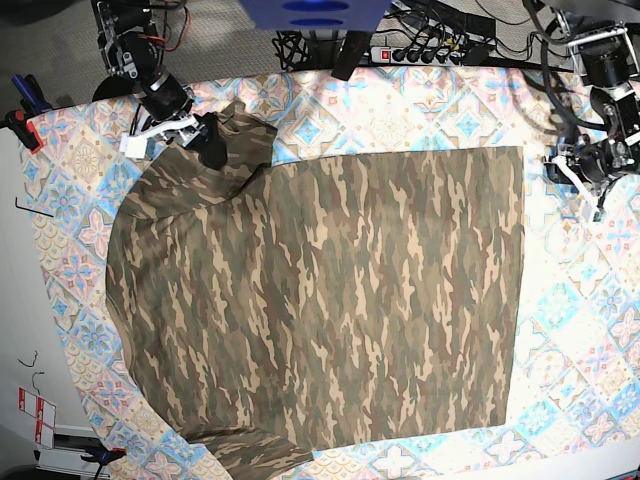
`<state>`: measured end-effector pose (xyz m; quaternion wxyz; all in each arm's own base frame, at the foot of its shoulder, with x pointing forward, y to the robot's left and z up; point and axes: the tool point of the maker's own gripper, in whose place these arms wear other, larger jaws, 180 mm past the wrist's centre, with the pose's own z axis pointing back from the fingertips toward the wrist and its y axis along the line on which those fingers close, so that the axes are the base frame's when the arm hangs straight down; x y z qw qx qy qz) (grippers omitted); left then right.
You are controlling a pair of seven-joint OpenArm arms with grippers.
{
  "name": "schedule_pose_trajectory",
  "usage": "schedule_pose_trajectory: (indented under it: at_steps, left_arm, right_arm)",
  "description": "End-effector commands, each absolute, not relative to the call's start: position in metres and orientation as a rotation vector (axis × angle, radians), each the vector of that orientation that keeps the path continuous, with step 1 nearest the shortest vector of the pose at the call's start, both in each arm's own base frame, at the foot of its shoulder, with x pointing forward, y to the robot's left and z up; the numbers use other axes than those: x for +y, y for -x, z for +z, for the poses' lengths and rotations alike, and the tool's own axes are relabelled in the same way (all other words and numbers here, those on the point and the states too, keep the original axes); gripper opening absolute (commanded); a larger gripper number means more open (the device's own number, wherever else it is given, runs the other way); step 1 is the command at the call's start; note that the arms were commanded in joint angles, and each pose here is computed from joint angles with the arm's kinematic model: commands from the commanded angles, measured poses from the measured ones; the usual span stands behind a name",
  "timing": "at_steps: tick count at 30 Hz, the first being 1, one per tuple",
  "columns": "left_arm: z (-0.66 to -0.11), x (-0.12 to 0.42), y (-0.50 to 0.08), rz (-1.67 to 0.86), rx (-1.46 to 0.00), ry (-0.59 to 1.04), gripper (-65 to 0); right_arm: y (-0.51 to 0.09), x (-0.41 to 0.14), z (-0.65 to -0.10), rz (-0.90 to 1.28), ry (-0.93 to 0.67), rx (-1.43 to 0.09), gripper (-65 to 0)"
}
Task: Fold the T-shirt properly
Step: 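Grasp the shirt's shoulder corners with both grippers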
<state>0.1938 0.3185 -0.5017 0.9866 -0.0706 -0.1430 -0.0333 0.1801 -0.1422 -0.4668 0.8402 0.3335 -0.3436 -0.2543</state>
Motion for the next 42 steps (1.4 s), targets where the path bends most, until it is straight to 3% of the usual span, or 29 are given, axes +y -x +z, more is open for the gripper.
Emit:
schedule_pose_trajectory:
  at_steps: [1,15,25,33,42]
  left_arm:
    - [-0.530,0.256,-0.143,-0.148,-0.100,0.295,-38.8]
    - [-0.506,0.235,-0.150,-0.255,-0.087,0.262,-38.8]
    - [-0.444,0.244,-0.176,-0.315,-0.239,0.184,-38.8]
    - [-0.436,0.256,-0.172,-0.320,-0.246,0.158,-38.8]
    - [-0.391,0.269,-0.181,-0.192,-0.459,0.225,-38.1]
  right_arm:
    - [-0.171,-0.140,-0.474,-0.506,-0.681,-0.680,-21.4]
    - [-0.170,-0.139,-0.475,-0.491,-0.672,-0.677,-21.4]
    - [-0.166,-0.137,-0.485,-0.485,-0.667,-0.638,-21.4]
    - [-0.183,-0.119,-0.483,-0.428,-0.709,-0.618,-21.4]
    - [-0.183,-0.119,-0.483,-0.429,-0.710,-0.618,-21.4]
